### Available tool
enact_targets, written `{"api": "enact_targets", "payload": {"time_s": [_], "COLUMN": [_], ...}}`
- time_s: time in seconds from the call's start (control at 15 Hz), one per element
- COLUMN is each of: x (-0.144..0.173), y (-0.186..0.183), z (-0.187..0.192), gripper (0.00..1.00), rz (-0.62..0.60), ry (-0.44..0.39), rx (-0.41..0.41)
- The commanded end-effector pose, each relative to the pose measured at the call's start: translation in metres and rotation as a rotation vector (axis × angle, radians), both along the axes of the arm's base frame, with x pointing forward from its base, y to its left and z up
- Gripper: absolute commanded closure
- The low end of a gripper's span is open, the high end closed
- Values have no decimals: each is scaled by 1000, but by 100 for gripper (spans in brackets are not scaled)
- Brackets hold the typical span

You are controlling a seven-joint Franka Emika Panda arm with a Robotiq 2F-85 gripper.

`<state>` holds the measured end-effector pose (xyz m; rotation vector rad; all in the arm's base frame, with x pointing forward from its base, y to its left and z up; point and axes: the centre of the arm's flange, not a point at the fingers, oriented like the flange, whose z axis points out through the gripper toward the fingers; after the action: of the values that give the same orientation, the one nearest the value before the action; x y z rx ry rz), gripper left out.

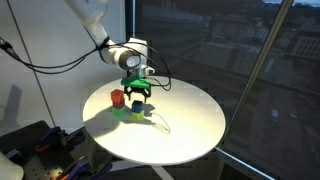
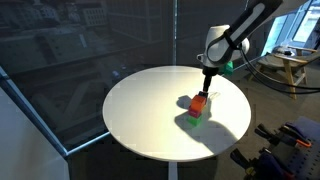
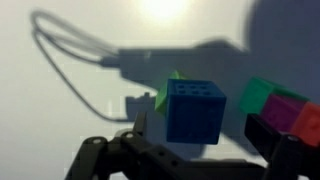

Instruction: Put the blue block on top of the orange block

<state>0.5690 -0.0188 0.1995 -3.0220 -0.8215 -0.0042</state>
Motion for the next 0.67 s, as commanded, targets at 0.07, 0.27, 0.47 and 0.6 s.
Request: {"api": "enact_targets", "payload": {"time_s": [0.07,0.27,0.47,0.6], "x": [3,3,4,5], "y": [-5,-6,-6,-5], "z": [-8,-14,-19,-23], "gripper": [0,0,0,0], "rz": [-17,-19,-21,-22], "ry": [-6,2,9,14], "rx": [3,4,4,1]}}
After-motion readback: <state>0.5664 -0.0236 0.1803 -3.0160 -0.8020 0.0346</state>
